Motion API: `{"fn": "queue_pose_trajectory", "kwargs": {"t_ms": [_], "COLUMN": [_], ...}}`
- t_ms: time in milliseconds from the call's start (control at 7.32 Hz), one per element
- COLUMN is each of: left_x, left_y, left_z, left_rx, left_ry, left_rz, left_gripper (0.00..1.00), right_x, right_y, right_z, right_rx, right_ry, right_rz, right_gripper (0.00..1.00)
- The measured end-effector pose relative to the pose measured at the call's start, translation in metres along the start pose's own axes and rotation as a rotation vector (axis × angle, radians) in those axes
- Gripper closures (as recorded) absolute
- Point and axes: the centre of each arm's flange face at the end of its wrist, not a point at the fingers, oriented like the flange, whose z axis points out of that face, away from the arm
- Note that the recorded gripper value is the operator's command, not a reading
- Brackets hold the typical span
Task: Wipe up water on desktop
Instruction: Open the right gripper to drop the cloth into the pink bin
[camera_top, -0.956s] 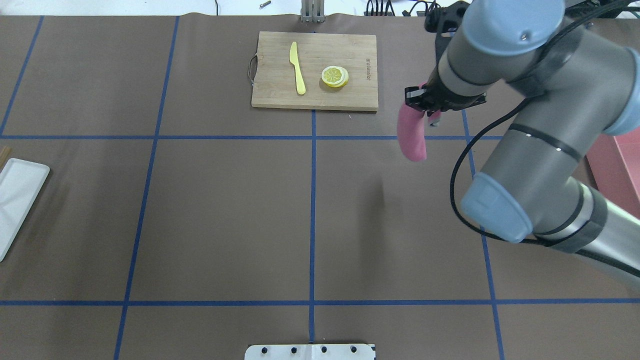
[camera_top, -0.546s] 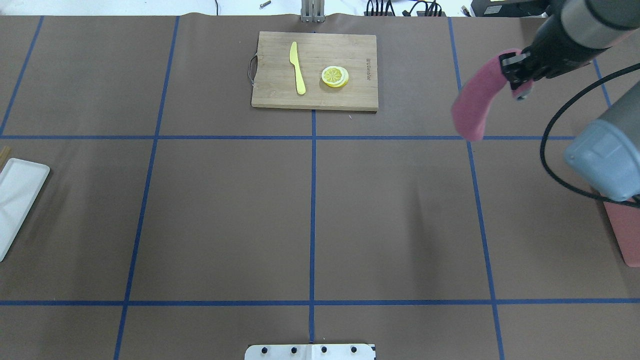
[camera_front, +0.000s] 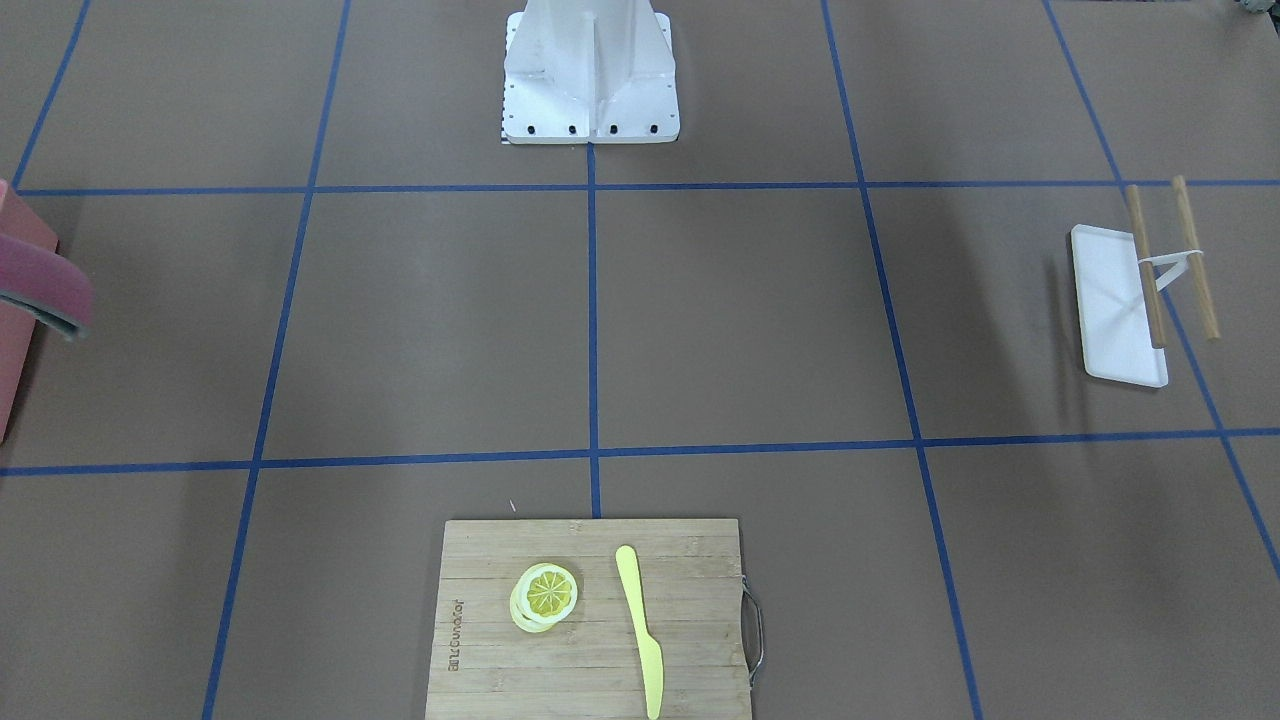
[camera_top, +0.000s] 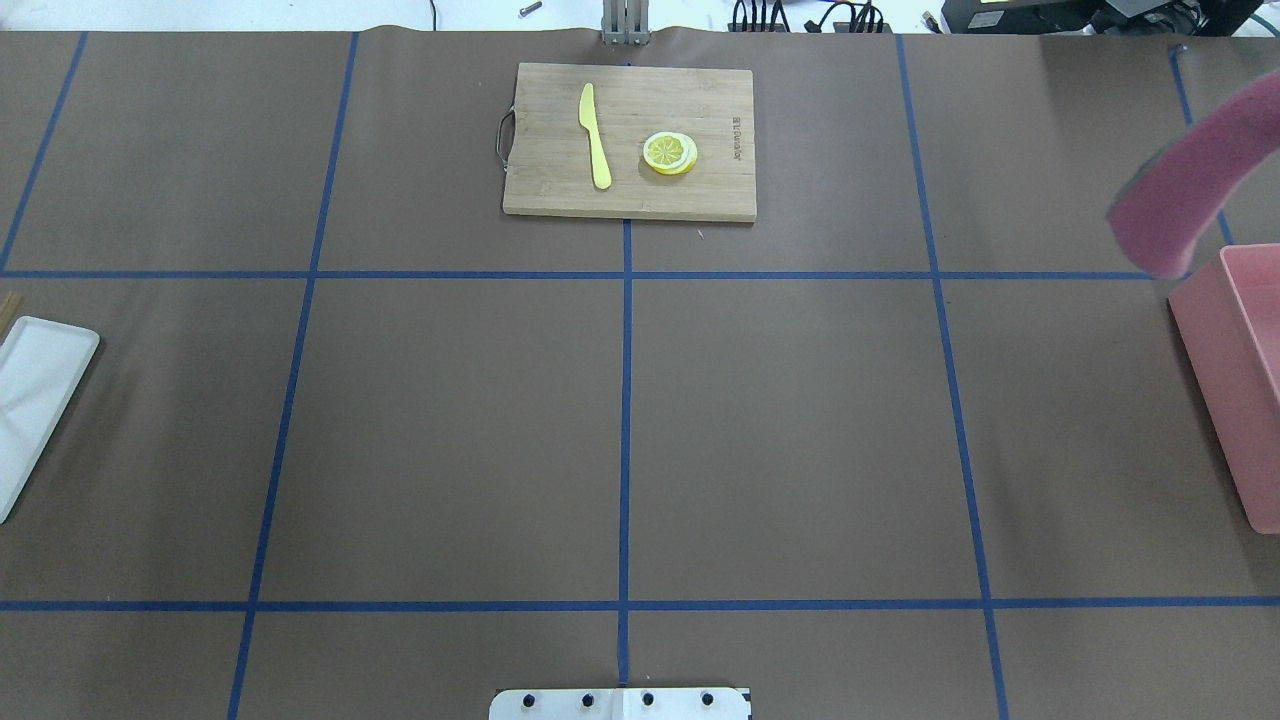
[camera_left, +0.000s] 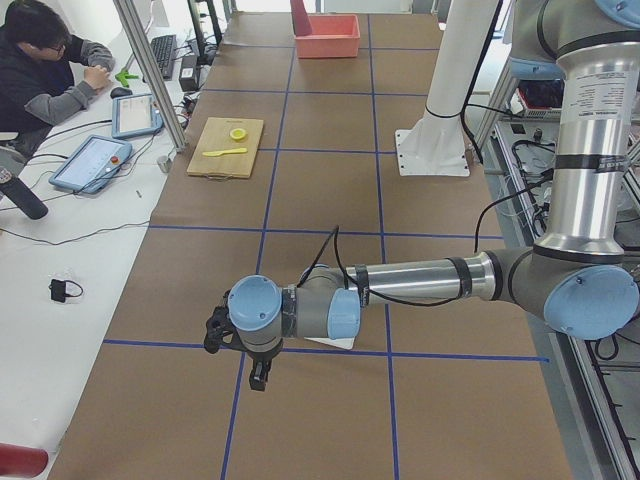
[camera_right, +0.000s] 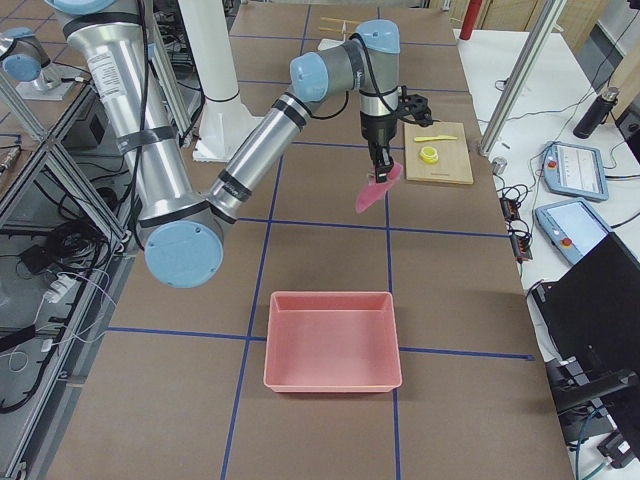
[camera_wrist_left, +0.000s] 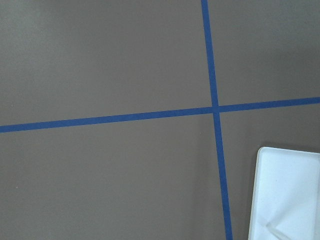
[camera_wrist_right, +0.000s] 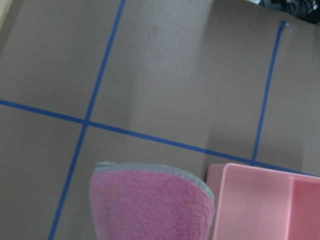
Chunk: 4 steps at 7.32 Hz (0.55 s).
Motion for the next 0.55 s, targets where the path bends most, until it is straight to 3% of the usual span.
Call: {"fn": "queue_pose_trajectory", "kwargs": {"t_ms": [273, 546], "left_x": [0.001, 0.003], "left_y": [-0.001, -0.002], "left_z": [-0.001, -0.002], "left_rx": [0.003, 0.006], "left_ry": [0.001, 0.001], "left_rz": [0.007, 0.011], "left_gripper": [0.02, 0.02], "right_x": [0.079, 0.124], "right_y": [0.056, 0.114], "right_z": [0.022, 0.061], "right_rx": [-0.064, -0.072], "right_ry": [0.013, 0.014], "right_rz": [-0.059, -0.087], "right_gripper": [1.00, 1.00]}}
